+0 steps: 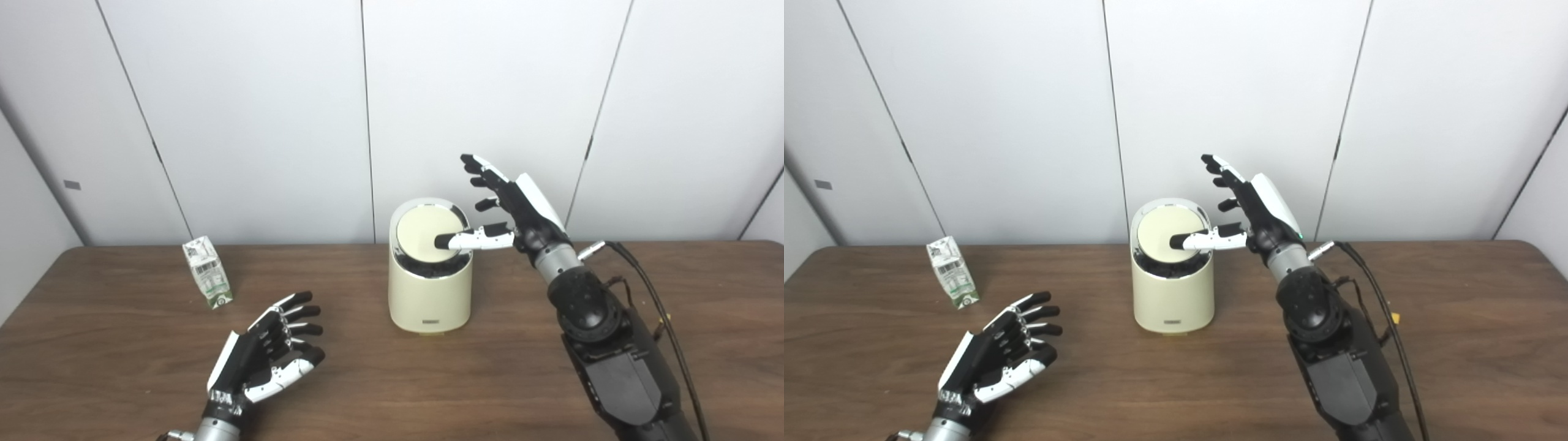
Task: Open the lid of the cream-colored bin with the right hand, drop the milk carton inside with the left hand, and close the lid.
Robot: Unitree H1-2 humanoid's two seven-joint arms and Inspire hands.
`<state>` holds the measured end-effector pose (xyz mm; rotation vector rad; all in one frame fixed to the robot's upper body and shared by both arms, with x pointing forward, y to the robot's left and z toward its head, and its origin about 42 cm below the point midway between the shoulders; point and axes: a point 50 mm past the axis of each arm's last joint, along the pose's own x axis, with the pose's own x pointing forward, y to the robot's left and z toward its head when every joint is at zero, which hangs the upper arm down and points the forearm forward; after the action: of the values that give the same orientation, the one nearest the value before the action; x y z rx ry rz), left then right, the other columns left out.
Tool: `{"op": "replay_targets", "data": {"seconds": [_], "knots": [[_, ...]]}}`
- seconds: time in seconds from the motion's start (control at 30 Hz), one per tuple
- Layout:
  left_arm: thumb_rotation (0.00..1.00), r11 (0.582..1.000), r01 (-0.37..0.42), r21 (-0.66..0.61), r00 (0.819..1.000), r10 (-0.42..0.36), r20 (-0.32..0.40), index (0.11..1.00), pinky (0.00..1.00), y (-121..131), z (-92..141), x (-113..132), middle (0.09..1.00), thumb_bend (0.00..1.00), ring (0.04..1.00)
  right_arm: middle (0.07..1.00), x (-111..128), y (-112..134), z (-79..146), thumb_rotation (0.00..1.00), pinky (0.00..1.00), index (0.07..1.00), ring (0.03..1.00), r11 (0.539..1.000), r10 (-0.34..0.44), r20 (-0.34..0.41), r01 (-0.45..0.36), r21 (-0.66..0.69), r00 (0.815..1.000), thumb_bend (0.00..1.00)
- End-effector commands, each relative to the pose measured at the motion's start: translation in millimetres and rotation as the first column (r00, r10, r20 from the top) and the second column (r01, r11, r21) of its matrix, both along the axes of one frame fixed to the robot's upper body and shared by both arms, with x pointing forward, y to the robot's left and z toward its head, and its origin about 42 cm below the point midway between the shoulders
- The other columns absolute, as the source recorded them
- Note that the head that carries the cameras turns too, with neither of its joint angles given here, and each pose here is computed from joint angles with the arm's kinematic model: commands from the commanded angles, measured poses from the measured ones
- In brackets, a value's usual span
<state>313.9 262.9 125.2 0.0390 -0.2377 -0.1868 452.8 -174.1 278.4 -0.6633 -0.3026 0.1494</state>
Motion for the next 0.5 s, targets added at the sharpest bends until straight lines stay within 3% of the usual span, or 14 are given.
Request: {"op": "replay_targets", "data": {"seconds": [0.0,0.17,0.47], "knots": [[0.22,1.000,0.012,0.006,0.996,-0.013,0.090,0.867,0.56,-1.1,19.0,9.1,0.792,0.71,0.695,0.907,6.1,12.5,33.9,0.31,0.67,0.913,0.864,1.000,0.015,0.106,-0.014,-0.008,0.994,0.93],[0.21,1.000,0.008,-0.004,0.996,-0.007,0.087,0.856,0.55,-1.2,20.6,9.2,0.787,0.72,0.690,0.902,10.3,16.8,34.5,0.31,0.72,0.919,0.870,0.999,0.010,0.085,-0.007,-0.035,0.996,0.93],[0.21,1.000,0.008,-0.003,0.996,-0.008,0.090,0.853,0.54,-1.3,21.3,9.2,0.779,0.72,0.683,0.925,13.0,19.6,33.2,0.31,0.72,0.927,0.877,0.996,0.002,0.077,0.004,-0.086,0.997,0.92]]}}
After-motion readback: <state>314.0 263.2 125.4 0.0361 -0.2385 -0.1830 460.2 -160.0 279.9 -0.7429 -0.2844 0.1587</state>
